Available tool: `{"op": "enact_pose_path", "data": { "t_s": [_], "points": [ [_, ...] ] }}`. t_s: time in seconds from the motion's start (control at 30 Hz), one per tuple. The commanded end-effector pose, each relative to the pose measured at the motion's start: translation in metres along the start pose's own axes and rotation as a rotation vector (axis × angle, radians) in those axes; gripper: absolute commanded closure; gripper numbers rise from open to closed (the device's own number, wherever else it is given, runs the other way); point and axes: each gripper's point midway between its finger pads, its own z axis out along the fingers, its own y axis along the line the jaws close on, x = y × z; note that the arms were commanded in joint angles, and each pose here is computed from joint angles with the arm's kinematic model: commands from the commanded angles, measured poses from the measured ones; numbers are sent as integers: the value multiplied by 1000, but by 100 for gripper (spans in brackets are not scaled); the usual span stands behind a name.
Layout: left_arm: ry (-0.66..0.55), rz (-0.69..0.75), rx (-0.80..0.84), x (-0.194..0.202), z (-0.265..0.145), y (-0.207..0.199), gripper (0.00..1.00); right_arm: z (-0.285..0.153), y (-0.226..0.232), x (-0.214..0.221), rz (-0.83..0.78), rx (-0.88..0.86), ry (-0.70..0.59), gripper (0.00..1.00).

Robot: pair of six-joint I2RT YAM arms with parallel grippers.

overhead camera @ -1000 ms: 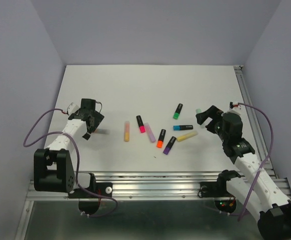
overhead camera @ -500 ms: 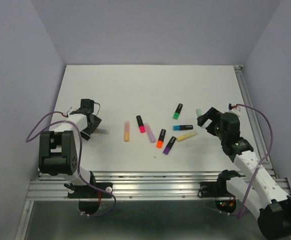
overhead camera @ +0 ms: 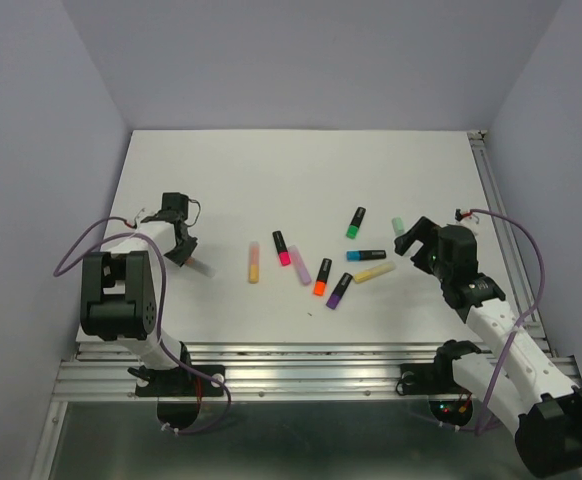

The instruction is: Open the pen caps

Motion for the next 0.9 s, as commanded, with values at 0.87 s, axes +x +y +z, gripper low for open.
{"op": "enact_pose_path", "data": {
  "t_s": [0.87],
  "points": [
    [-8,318,983,95,-246,-156,100,-97,183,64,-342,-936,293,0]
  ]
}}
